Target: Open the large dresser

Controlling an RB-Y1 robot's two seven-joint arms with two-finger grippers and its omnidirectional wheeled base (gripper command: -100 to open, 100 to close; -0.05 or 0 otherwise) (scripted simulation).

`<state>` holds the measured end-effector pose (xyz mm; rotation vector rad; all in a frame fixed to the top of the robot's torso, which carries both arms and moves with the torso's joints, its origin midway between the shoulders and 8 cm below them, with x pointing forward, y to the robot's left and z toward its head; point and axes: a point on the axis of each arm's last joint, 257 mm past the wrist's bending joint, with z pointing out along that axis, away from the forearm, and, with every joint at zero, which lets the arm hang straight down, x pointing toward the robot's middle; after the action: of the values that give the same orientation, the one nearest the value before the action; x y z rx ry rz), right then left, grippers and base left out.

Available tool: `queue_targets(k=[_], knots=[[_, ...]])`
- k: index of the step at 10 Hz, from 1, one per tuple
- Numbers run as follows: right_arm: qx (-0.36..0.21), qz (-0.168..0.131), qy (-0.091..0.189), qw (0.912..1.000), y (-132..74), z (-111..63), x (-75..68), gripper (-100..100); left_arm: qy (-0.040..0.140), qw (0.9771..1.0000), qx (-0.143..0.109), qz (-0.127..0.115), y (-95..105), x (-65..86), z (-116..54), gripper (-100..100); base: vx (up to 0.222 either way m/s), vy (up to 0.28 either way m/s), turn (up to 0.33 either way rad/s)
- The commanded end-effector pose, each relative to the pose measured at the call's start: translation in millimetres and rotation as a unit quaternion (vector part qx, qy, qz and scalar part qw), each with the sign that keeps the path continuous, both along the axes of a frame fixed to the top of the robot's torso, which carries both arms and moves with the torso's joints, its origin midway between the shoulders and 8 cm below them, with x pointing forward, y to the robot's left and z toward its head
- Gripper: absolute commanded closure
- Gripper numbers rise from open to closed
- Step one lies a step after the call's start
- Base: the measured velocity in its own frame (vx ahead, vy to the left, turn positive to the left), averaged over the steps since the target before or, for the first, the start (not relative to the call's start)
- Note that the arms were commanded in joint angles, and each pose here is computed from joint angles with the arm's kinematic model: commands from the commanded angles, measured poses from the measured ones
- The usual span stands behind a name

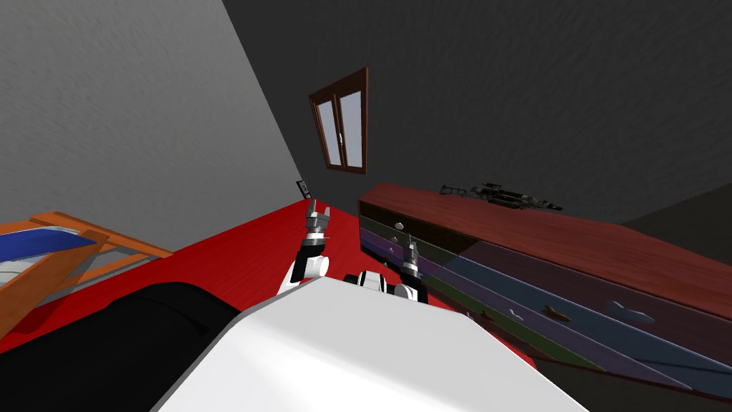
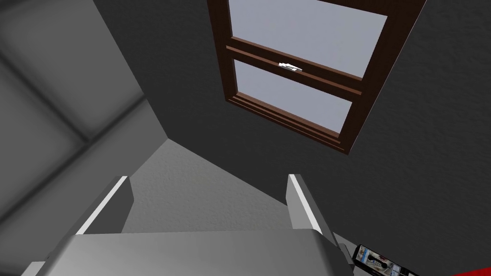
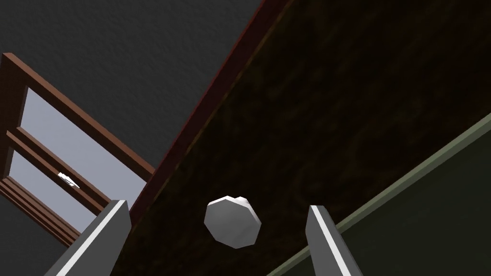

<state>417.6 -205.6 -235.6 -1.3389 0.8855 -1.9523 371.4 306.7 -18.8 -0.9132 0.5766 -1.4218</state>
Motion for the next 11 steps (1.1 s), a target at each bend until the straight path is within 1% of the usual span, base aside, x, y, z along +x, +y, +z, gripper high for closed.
queue_targets(k=[1, 2, 3, 4, 5, 6, 7, 8, 10, 11], knots=[[0.048, 0.017, 0.002, 0.9987, 10.8, -11.3, 3.7, -100, 0.0, 1.0, 0.0, 0.0, 0.0, 0.0, 0.0, 0, 0.047, -0.028, 0.014], [0.057, 0.02, 0.001, 0.9982, 10.8, -11.3, 3.7, -100, 0.0, 1.0, 0.0, 0.0, 0.0, 0.0, 0.0, 0, 0.044, -0.028, 0.01], [0.08, 0.028, 0.003, 0.9964, 17.9, -18.0, 6.0, -100, 0.0, 1.0, 0.0, 0.0, 0.0, 0.0, 0.0, 0, 0.052, -0.026, 0.012], [0.087, 0.03, 0.002, 0.9958, 17.9, -18.0, 6.0, -100, 0.0, 1.0, 0.0, 0.0, 0.0, 0.0, 0.0, 0, 0.042, -0.021, 0.009], [0.109, 0.038, 0.004, 0.9933, 24.8, -24.0, 8.1, -100, 0.0, 1.0, 0.0, 0.0, 0.0, 0.0, 0.0, 0, 0.056, -0.026, 0.009], [0.114, 0.039, 0.004, 0.9928, 24.8, -24.0, 8.1, -100, 0.0, 1.0, 0.0, 0.0, 0.0, 0.0, 0.0, 0, 0.044, -0.019, 0.011], [0.137, 0.047, 0.005, 0.9894, 31.4, -29.3, 10.0, -100, 0.0, 1.0, 0.0, 0.0, 0.0, 0.0, 0.0, 0, 0.042, -0.026, 0.009], [0.138, 0.047, 0.005, 0.9892, 31.4, -29.3, 10.0, -100, 0.0, 1.0, 0.0, 0.0, 0.0, 0.0, 0.0, 0, 0.036, -0.022, 0.008], [0.177, 0.06, 0.008, 0.9824, 43.6, -37.7, 13.3, -100, 0.0, 1.0, 0.0, 0.0, 0.0, 0.0, 0.0, 0, 0.049, -0.021, 0.014], [0.181, 0.061, 0.007, 0.9815, 43.6, -37.7, 13.3, -100, 0.0, 1.0, 0.0, 0.0, 0.0, 0.0, 0.0, 0, 0.046, -0.024, 0.008]])
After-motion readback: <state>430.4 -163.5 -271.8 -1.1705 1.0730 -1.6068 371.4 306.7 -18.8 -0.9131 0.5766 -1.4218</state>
